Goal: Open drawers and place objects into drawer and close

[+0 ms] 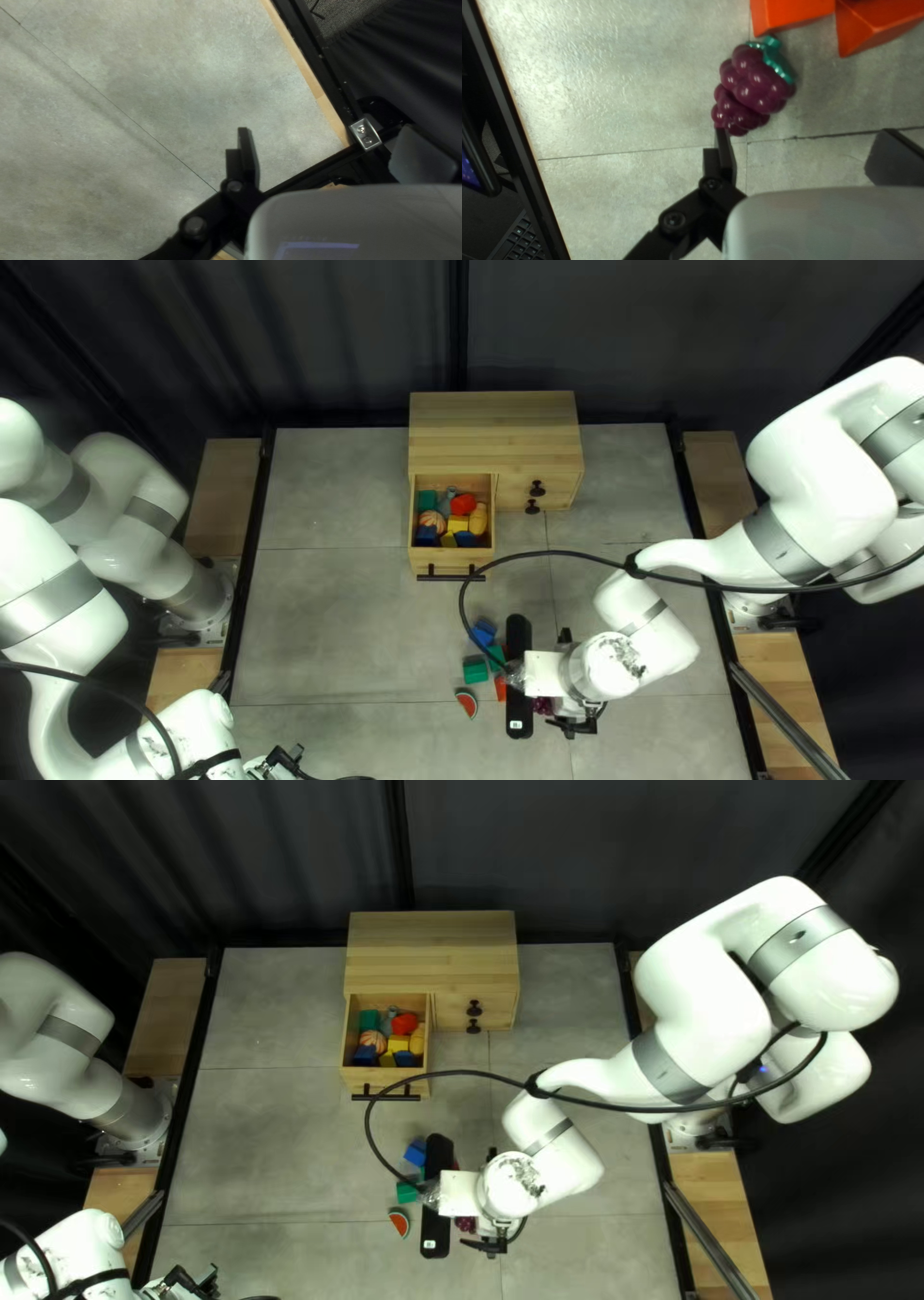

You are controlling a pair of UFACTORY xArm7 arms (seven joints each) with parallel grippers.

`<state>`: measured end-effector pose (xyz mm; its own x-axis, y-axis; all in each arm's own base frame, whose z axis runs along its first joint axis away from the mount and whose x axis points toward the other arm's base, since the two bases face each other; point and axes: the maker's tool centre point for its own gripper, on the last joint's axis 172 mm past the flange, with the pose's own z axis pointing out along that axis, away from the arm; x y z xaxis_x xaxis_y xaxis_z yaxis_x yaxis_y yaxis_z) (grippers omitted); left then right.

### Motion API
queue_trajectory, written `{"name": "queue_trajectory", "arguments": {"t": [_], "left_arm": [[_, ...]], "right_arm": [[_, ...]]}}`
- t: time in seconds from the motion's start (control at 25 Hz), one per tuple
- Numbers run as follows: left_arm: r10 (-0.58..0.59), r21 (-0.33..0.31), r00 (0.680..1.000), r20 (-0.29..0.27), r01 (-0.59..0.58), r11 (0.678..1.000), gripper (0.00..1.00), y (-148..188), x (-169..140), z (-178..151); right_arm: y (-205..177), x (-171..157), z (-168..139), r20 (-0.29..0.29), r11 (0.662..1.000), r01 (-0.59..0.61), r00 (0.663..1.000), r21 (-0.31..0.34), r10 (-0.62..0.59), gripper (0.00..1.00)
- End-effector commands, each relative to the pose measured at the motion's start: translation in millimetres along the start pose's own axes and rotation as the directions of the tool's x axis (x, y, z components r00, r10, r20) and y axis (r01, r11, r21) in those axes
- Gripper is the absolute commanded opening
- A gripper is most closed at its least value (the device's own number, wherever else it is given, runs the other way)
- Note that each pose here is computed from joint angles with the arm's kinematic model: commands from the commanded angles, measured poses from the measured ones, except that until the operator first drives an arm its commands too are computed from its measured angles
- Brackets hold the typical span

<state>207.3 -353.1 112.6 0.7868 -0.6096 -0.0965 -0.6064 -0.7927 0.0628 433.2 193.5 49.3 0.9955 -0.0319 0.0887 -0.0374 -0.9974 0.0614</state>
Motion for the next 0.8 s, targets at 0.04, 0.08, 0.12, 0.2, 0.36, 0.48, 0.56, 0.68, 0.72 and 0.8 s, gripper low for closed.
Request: {"name": "queue_trajectory", "arguments": {"t": [0.04,0.08,0.12,0.2,0.36,0.48,0.56,0.68,0.72,0.8], "left_arm": [[0.0,0.0,1.0,0.0,0.0,1.0,1.0,0.0,0.0,0.0],[0.0,0.0,1.0,0.0,0.0,1.0,1.0,0.0,0.0,0.0],[0.0,0.0,1.0,0.0,0.0,1.0,1.0,0.0,0.0,0.0],[0.0,0.0,1.0,0.0,0.0,1.0,1.0,0.0,0.0,0.0],[0.0,0.0,1.0,0.0,0.0,1.0,1.0,0.0,0.0,0.0],[0.0,0.0,1.0,0.0,0.0,1.0,1.0,0.0,0.0,0.0],[0.0,0.0,1.0,0.0,0.0,1.0,1.0,0.0,0.0,0.0],[0.0,0.0,1.0,0.0,0.0,1.0,1.0,0.0,0.0,0.0],[0.0,0.0,1.0,0.0,0.0,1.0,1.0,0.0,0.0,0.0],[0.0,0.0,1.0,0.0,0.0,1.0,1.0,0.0,0.0,0.0]], "right_arm": [[-4.3,8.2,4.1,-0.01,1.0,0.014,1.0,0.013,-0.014,1.0],[-5.4,10.6,6.0,-0.013,1.0,0.018,1.0,0.018,-0.018,1.0],[-6.3,12.4,7.9,-0.014,0.999,0.022,1.0,0.023,-0.022,1.0],[-7.2,14.2,13.3,-0.015,0.999,0.029,0.999,0.032,-0.028,1.0],[-6.2,13.0,20.8,-0.019,0.998,0.032,0.999,0.046,-0.031,1.0],[-6.0,12.5,23.9,-0.021,0.998,0.031,0.999,0.052,-0.03,1.0],[-7.1,14.2,24.9,-0.021,0.998,0.034,0.999,0.055,-0.032,0.81],[-8.1,15.5,27.9,-0.018,0.997,0.039,0.999,0.061,-0.038,0.05],[-8.3,15.5,28.3,-0.018,0.997,0.04,0.999,0.061,-0.039,0.05],[-8.3,15.3,26.3,-0.017,0.997,0.04,0.999,0.061,-0.039,0.03]]}}
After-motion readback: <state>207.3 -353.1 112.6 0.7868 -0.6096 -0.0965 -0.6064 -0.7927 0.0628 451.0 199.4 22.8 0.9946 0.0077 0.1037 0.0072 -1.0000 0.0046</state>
